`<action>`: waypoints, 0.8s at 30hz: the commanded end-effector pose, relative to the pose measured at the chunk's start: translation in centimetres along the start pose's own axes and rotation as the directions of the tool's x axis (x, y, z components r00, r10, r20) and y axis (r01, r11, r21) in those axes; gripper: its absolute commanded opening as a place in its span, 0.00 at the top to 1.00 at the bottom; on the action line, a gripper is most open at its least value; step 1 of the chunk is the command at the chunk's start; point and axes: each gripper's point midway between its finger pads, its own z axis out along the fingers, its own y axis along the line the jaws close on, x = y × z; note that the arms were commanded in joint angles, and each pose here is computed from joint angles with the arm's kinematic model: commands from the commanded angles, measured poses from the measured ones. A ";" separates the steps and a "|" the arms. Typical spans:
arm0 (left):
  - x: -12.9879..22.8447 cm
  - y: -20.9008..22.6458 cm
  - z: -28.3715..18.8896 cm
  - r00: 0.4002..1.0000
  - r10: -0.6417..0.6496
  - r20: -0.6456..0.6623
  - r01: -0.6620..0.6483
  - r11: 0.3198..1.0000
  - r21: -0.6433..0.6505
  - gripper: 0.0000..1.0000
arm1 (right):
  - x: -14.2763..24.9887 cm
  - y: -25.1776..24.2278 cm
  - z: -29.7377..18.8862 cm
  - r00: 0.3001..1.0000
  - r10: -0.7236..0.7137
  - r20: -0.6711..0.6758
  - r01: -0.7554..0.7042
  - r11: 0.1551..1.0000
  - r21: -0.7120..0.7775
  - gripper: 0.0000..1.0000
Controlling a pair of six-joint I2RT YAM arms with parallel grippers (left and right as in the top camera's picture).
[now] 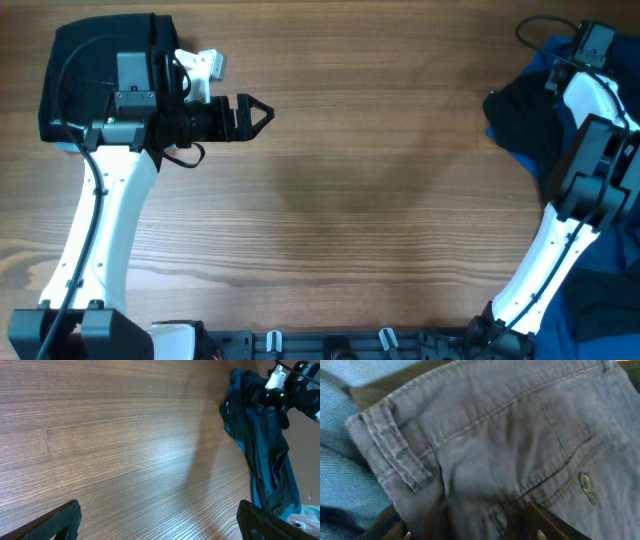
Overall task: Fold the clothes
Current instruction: 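Grasp the blue denim shorts with the right gripper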
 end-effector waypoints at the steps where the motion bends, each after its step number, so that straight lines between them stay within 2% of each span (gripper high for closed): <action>1: -0.5 -0.4 -0.3 1.000 0.011 0.012 -0.011 1.000 0.017 0.00 | -1.3 -4.1 -2.1 0.999 0.049 0.006 -0.049 0.990 0.131 0.33; 3: -0.5 -0.4 -0.3 1.000 0.011 0.012 -0.011 1.000 0.017 0.00 | -1.0 -4.8 -2.2 0.998 0.057 -0.008 -0.055 0.986 0.155 0.25; 5: -0.5 -0.4 -0.3 1.000 0.011 0.012 -0.011 1.000 0.017 0.00 | -1.1 -4.2 -2.3 0.999 0.053 -0.008 -0.052 0.993 0.105 0.14; 8: -0.5 -0.4 -0.3 1.000 0.011 0.012 -0.011 1.000 0.017 0.00 | -2.1 -2.5 -3.3 0.999 0.048 0.010 -0.047 0.999 -0.025 0.06; 12: -0.5 -0.4 -0.3 1.000 0.011 0.012 -0.011 1.000 0.017 0.00 | -3.8 -1.9 -5.9 0.997 0.073 0.039 -0.067 0.989 -0.130 0.01; 17: -0.5 -0.4 -0.3 1.000 0.011 0.012 -0.011 1.000 0.017 0.00 | -6.8 -3.0 -11.1 0.989 0.102 0.107 -0.079 0.975 -0.206 0.01; 19: -0.5 -0.4 -0.3 1.000 0.011 0.012 -0.011 1.000 0.017 0.00 | -5.2 -2.9 -11.8 0.991 0.130 0.028 -0.121 0.967 -0.224 0.02; 22: -0.5 -0.4 -0.3 1.000 0.011 0.012 -0.011 1.000 0.017 0.00 | -0.3 -2.2 -11.6 0.966 0.180 -0.184 -0.216 0.955 -0.201 0.04; 24: -0.5 -0.4 -0.3 1.000 0.011 0.012 -0.011 1.000 0.017 0.00 | 2.5 -1.6 -11.8 0.946 0.145 -0.291 -0.209 0.957 -0.203 0.04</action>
